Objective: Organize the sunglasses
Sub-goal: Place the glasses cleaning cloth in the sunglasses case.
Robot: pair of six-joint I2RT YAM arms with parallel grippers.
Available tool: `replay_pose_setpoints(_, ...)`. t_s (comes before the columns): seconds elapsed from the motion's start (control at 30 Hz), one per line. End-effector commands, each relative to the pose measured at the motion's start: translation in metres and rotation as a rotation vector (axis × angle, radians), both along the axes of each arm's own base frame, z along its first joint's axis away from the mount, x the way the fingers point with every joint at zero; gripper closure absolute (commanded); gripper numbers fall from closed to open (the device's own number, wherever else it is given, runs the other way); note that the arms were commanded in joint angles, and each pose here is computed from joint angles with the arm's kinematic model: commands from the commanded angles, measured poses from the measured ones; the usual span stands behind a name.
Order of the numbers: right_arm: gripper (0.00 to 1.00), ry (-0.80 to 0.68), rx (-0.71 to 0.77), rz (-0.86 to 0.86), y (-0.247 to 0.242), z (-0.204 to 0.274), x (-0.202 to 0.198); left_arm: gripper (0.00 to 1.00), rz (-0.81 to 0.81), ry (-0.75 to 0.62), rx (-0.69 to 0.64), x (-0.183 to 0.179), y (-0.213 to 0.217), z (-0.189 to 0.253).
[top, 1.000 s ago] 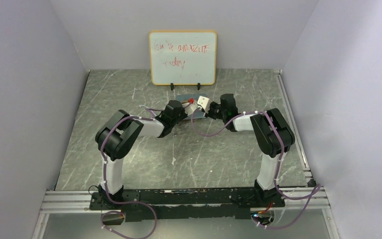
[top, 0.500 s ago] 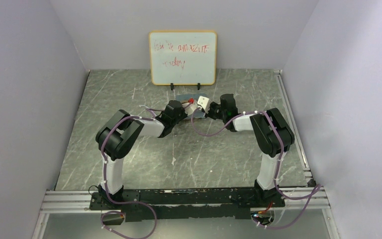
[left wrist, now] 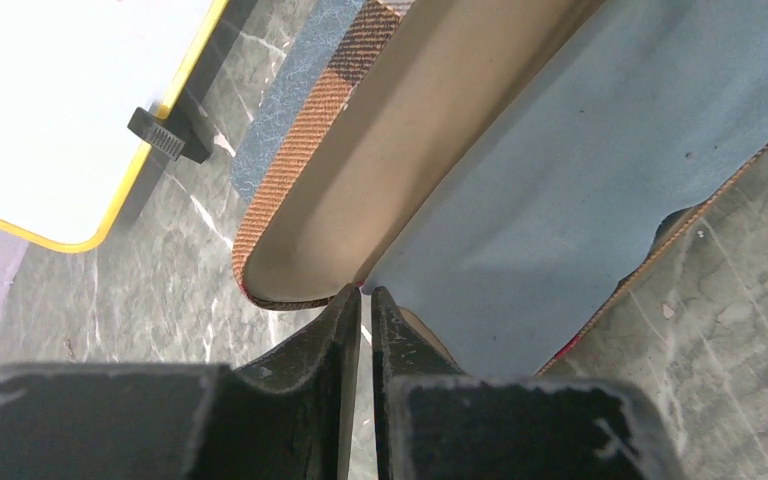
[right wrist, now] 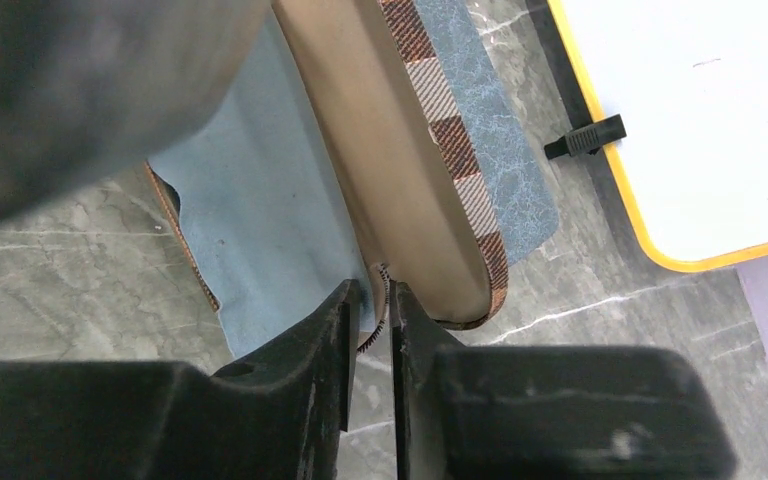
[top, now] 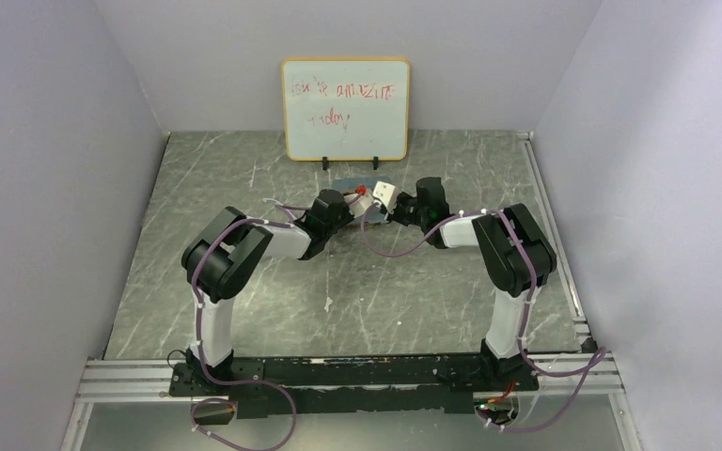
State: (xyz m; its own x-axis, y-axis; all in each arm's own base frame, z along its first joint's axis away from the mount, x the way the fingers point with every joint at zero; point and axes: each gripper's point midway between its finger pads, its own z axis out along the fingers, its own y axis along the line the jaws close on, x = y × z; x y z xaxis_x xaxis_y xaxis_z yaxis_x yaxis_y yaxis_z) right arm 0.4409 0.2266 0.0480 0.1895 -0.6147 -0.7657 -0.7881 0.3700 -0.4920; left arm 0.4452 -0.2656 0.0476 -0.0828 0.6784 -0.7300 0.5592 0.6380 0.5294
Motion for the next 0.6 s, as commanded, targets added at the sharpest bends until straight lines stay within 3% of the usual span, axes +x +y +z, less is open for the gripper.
replay_pose_setpoints(0.0,0.77,-0.045,0.029,-0.002,0.003,0.014,0.005,0.85,0.038,-0.08,-0.069,0.013,-0.005,0.03)
replay_pose_setpoints(0.23,0.72,-0.058,0.046,0.007,0.005,0.029,0.004,0.78,0.052,-0.109,-0.086,0.012,-0.001,0.047)
replay_pose_setpoints(0.57,0.66,-0.062,0.048,0.024,0.006,0.037,-0.002,0.74,0.042,-0.103,-0.097,0.008,-0.002,0.051)
